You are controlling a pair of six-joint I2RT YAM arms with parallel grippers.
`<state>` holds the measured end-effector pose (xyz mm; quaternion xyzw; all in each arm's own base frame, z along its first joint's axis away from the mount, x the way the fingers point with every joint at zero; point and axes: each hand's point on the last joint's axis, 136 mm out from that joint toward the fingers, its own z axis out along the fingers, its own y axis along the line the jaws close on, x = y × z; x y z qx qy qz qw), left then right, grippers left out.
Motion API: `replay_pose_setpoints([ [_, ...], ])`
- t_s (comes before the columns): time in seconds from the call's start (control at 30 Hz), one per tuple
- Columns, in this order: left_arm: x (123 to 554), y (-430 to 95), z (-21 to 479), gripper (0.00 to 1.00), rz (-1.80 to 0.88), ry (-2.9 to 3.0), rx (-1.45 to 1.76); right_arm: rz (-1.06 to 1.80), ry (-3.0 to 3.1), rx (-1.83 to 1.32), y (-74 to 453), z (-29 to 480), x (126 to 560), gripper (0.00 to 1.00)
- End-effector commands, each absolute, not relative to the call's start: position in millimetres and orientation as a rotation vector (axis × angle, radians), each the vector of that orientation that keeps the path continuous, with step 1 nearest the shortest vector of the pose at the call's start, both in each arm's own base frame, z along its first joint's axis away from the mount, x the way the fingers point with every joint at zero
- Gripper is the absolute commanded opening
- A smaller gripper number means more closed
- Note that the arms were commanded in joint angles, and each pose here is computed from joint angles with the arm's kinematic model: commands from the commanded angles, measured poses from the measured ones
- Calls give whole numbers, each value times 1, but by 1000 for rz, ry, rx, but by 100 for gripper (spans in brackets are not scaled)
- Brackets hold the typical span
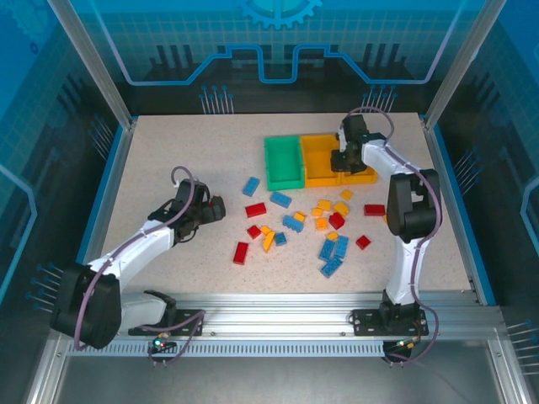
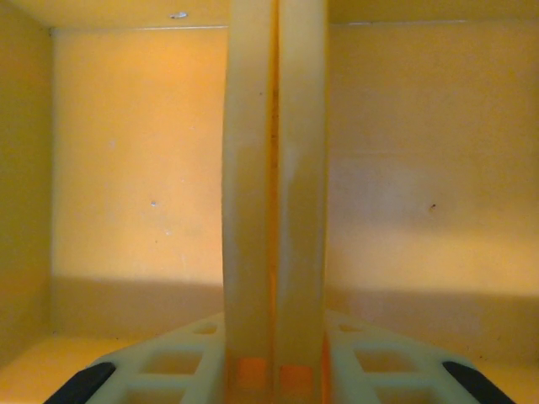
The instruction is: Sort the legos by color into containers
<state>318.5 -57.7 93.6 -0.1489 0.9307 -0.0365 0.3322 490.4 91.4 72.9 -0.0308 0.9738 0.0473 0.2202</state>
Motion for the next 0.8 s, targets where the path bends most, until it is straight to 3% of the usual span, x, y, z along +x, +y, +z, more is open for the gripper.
replay_pose_setpoints([
  [0.0, 324, -56, 94, 99, -48, 2451, -392, 224, 2680, -97, 119, 80, 488, 28],
  [0.43, 360, -65, 65, 98, -19, 2580, -310, 323, 2697, -15, 163, 88, 478, 28],
  [0.77, 372, -64, 46, 92, -100, 2709, -321, 293, 2692, 1, 159, 87, 470, 32],
])
